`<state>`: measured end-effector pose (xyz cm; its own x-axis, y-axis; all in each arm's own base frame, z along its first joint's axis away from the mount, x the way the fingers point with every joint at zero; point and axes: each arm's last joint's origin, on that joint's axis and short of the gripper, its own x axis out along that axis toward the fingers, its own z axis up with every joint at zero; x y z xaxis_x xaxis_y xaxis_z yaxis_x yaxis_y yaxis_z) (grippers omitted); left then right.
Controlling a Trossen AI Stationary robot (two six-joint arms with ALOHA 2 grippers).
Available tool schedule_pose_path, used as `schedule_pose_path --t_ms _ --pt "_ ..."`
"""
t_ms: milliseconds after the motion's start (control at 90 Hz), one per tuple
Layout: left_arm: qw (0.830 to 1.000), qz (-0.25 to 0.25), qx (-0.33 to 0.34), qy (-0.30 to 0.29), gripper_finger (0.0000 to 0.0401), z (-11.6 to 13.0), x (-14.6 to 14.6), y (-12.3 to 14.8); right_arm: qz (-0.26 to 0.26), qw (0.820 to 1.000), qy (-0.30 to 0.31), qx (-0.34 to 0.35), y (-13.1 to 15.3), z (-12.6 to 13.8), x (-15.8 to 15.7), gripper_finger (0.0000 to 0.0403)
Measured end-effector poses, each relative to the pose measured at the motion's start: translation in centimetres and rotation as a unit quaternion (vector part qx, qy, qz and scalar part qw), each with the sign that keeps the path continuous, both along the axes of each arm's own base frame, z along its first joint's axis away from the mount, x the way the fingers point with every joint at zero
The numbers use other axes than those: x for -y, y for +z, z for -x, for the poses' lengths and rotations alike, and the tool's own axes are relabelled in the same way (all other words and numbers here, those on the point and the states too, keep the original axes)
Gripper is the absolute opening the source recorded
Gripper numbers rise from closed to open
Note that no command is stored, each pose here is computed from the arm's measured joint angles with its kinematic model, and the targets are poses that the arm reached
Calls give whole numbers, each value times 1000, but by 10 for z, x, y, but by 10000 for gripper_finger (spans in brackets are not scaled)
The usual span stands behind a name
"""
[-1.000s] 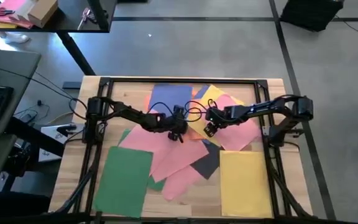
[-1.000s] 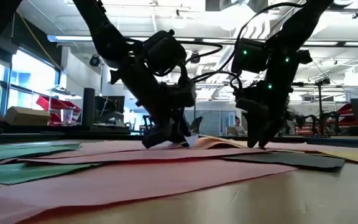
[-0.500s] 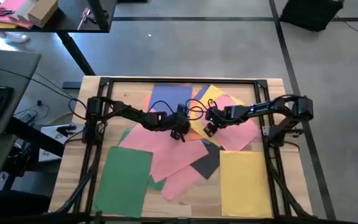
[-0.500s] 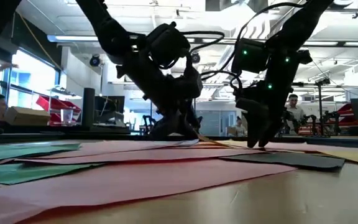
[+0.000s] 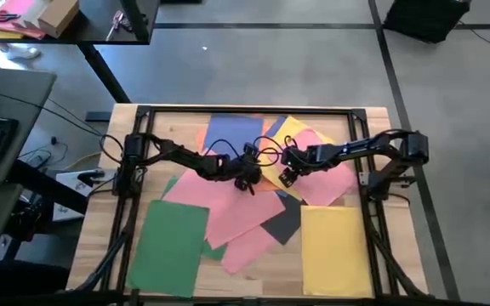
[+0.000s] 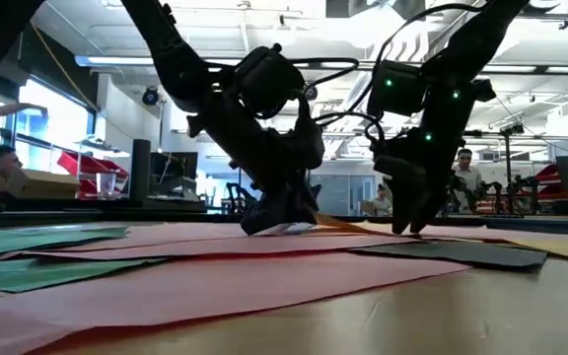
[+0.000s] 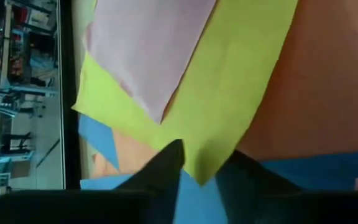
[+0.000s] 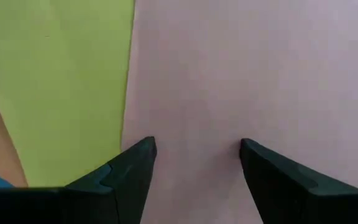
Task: Organize paper
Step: Stack the yellow paper on top of the other yellow paper to the bottom right of the table
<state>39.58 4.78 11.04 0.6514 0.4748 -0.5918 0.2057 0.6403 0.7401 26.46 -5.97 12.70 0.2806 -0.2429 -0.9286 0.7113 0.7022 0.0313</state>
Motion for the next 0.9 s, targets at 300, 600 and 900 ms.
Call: schedule_pose_path --t_ms 300,600,900 --pt "1000 -14 -2 22 1 1 6 2 12 1000 4 14 4 -1 1 225" --pt "998 -15 -18 51 0 17 12 39 46 997 8 62 36 6 0 225" --pt "997 19 -10 80 0 49 14 95 51 996 23 74 44 8 -4 225"
